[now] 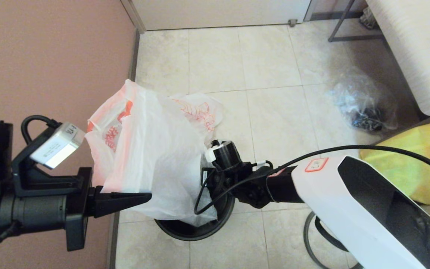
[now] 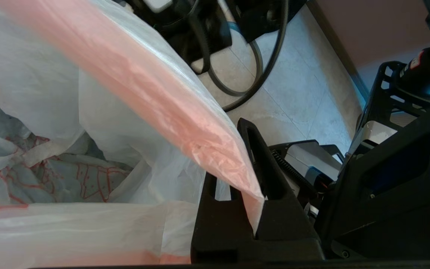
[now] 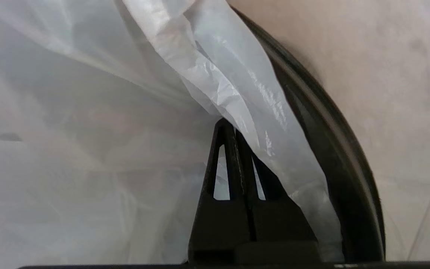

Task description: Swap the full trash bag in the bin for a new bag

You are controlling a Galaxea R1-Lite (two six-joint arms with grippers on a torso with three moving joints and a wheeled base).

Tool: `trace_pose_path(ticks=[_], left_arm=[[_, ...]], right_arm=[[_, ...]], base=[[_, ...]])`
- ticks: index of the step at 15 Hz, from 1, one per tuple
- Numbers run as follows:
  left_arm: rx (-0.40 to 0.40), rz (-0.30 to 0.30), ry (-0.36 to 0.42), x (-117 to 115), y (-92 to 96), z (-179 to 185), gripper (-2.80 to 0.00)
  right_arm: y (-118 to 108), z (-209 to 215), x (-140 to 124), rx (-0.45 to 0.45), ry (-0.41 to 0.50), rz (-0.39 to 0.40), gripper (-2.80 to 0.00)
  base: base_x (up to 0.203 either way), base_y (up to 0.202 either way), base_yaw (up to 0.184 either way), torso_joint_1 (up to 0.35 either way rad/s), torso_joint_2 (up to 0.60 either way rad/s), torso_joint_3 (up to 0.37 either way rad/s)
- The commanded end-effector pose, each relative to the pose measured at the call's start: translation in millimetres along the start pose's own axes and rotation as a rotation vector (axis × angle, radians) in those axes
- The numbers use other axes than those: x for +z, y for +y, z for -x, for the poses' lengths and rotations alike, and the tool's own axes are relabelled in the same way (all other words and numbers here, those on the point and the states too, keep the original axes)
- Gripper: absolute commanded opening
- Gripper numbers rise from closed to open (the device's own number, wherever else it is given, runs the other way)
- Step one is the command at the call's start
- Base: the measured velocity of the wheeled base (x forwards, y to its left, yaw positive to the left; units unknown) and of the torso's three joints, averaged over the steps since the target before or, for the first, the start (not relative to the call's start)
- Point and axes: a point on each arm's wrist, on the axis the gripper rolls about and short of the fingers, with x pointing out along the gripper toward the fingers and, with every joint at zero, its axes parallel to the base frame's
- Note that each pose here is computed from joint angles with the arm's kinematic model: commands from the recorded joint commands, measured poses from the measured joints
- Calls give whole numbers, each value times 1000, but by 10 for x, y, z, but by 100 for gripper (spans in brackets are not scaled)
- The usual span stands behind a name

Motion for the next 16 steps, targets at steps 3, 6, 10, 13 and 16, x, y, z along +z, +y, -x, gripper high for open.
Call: trace_pose_path(ticks=[3,6,10,13,16], left_arm=[[-5,-3,-3,1,-5,3,-280],[-4,-11,-13,14,-27,30,-280],[-2,-18,-25,29,-52,62,-280],[-27,-14,-30,22,-59,60,-280],[-47,-11,-32,14,-56,51,-280]], right_arm=[[219,-127,-458,-70,28,99,-280],[373,-44,-633,-228,-7,275,-280],[602,110,-658,-224,-26,381,-280],[642,48,-703,-244,-60,488,-280],[679,126,-557,-234,-108,495,-280]], base=[[0,0,0,0,0,0],[0,0,0,0,0,0],[0,0,0,0,0,0],[0,0,0,0,0,0],[0,0,0,0,0,0]])
